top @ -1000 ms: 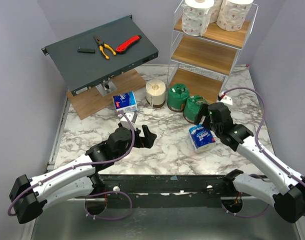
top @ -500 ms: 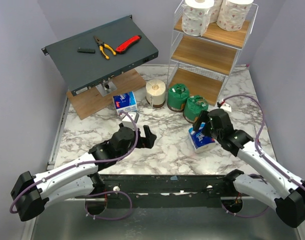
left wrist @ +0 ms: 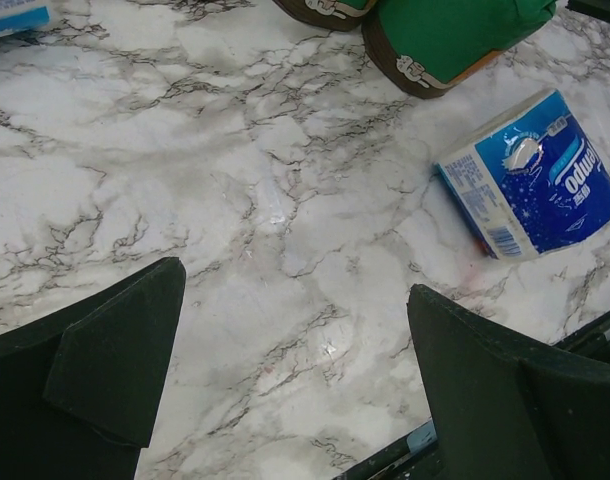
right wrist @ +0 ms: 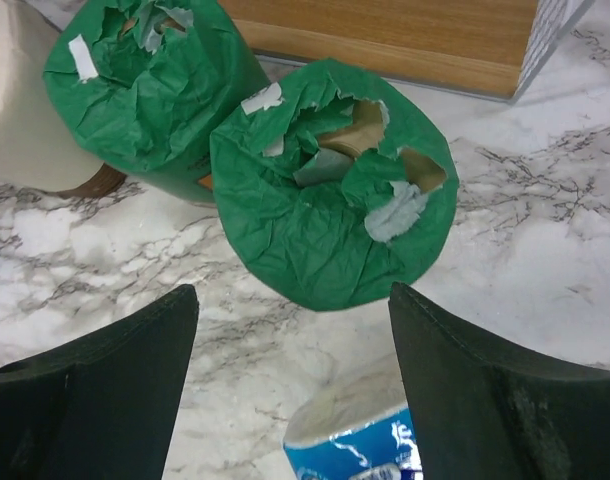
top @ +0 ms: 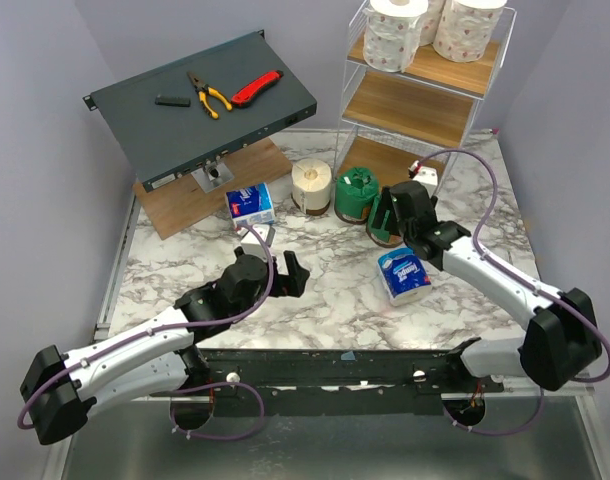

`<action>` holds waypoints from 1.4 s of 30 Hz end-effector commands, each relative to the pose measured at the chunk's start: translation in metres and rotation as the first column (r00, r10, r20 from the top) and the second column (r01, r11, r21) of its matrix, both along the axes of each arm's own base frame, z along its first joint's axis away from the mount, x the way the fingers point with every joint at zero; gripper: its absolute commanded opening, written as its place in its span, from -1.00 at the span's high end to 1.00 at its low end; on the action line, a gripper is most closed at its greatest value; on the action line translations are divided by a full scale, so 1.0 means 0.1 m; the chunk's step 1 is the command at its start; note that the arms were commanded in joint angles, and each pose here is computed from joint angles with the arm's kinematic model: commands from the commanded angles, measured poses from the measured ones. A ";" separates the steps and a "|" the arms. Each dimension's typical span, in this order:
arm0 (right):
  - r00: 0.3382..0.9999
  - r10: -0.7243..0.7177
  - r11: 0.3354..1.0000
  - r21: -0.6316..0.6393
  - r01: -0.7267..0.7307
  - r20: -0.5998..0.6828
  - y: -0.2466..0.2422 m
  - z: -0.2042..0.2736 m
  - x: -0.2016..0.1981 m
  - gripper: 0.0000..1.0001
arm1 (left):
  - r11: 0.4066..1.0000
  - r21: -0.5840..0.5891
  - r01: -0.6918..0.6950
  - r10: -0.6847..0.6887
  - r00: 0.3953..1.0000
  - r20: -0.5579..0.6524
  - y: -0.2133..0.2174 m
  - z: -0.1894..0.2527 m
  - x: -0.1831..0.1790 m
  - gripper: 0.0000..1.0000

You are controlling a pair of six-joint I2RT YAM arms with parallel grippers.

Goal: Place and organize the paper towels onto the shelf
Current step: Adjust the paper towel at the center of the board.

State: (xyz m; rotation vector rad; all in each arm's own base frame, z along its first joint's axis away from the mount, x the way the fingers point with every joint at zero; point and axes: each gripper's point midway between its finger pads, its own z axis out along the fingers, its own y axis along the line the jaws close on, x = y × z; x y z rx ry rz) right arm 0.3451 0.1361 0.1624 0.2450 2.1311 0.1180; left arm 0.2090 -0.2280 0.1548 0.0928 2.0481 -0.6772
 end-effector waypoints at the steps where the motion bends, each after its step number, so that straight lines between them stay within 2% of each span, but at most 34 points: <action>1: 0.998 -0.019 0.999 -0.043 0.021 0.055 0.04 0.09 0.24 -0.57 | 0.999 0.011 -0.037 0.037 0.999 0.009 0.09 0.04 0.03 -0.96; 6: 0.994 0.026 1.000 -0.011 -0.025 0.107 0.14 0.22 0.29 -0.44 | 0.999 0.010 -0.040 0.040 0.999 0.011 0.11 0.03 0.01 -0.96; 11: 0.988 0.068 0.998 -0.005 -0.068 0.137 0.22 0.33 0.33 -0.43 | 0.999 0.003 -0.041 0.041 0.999 0.014 0.12 0.02 0.01 -0.96; 16: 0.999 0.028 0.995 -0.101 -0.023 0.043 0.20 0.12 0.51 -0.44 | 1.000 0.013 -0.026 0.026 1.000 0.000 0.06 0.01 0.02 -0.96; 19: 0.999 0.041 0.993 -0.115 -0.038 0.029 0.23 0.05 0.54 -0.43 | 1.000 0.026 -0.018 0.019 1.000 -0.010 0.04 0.00 0.02 -0.96; 25: 0.999 0.053 0.985 -0.165 -0.055 -0.011 0.19 -0.13 0.52 -0.34 | 1.000 0.024 -0.012 0.012 1.000 -0.011 0.04 -0.02 0.01 -0.96; 30: 0.998 0.038 0.976 -0.212 -0.047 -0.046 0.09 -0.29 0.45 -0.33 | 1.000 0.027 -0.008 0.008 1.000 -0.015 0.03 -0.03 0.01 -0.96; 42: 0.987 0.084 0.972 -0.208 -0.112 -0.139 0.16 -0.61 0.36 -0.35 | 1.000 0.026 0.000 0.000 1.000 -0.026 0.01 -0.04 -0.01 -0.96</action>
